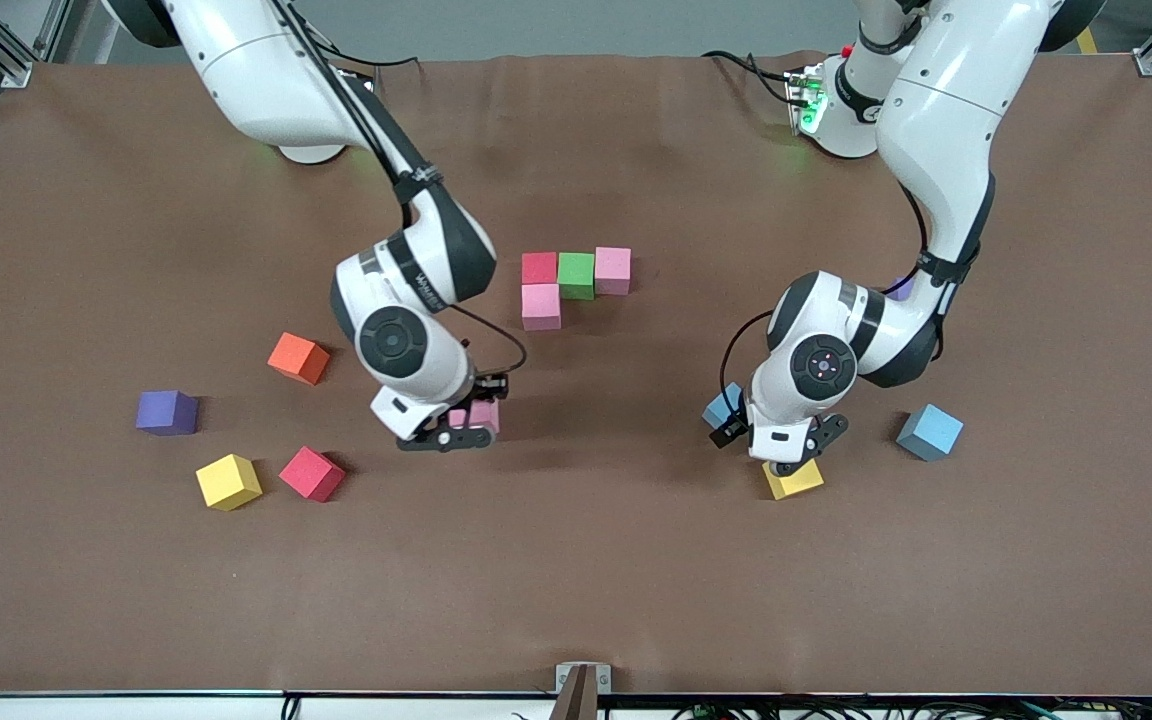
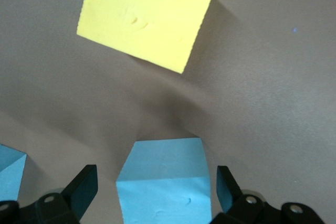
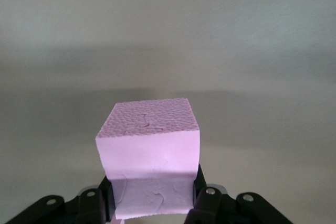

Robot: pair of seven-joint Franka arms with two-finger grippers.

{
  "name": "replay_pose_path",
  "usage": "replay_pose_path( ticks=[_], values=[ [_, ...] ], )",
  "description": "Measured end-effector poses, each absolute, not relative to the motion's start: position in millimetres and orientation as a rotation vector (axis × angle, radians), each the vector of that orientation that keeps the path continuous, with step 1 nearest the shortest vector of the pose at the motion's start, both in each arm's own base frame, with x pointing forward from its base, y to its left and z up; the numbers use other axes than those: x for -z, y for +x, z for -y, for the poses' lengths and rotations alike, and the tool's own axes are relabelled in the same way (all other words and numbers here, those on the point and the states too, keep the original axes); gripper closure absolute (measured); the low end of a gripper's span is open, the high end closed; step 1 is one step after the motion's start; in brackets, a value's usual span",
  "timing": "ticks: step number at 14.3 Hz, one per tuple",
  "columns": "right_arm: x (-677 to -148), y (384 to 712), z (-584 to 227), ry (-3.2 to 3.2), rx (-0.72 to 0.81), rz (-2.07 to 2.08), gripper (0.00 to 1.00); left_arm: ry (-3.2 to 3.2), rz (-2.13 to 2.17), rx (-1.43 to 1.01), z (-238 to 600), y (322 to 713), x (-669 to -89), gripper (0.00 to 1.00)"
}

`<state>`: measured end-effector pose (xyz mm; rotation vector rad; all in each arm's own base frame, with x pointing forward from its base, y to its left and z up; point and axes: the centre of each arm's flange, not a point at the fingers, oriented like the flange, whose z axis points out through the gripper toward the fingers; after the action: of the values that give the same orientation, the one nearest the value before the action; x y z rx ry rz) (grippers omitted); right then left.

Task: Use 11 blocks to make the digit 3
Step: 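Carry pink with the right gripper while the left gripper carries blue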

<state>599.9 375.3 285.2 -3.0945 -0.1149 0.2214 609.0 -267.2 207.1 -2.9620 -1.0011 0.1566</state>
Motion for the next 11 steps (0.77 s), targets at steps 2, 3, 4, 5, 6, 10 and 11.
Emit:
replay_pose_path(
  ticks=[2,3,4,5,6,10,11],
  values=[
    [-281,593,-390,-3.096,-0.236,0.161,0.43,-2.952,1.023,-0.159,267,608,-206,0.00],
    [-275,588,-397,-3.098,-0.249,0.177,0.43,-2.943,1.045,-0.159,267,608,-206,0.00],
    [-268,583,-404,-3.100,-0.263,0.194,0.43,-2.935,1.065,-0.160,268,607,-206,0.00],
    [-261,577,-412,-3.102,-0.276,0.212,0.43,-2.929,1.078,-0.162,270,606,-205,0.00],
    [-255,571,-419,-3.105,-0.288,0.231,0.43,-2.925,1.084,-0.163,271,605,-205,0.01],
    [-244,552,-443,-3.106,-0.313,0.292,0.43,-2.922,1.097,-0.160,271,606,-205,0.33],
    [-244,549,-446,-3.100,-0.322,0.295,0.43,-2.922,1.102,-0.157,271,606,-206,0.38]
  ],
)
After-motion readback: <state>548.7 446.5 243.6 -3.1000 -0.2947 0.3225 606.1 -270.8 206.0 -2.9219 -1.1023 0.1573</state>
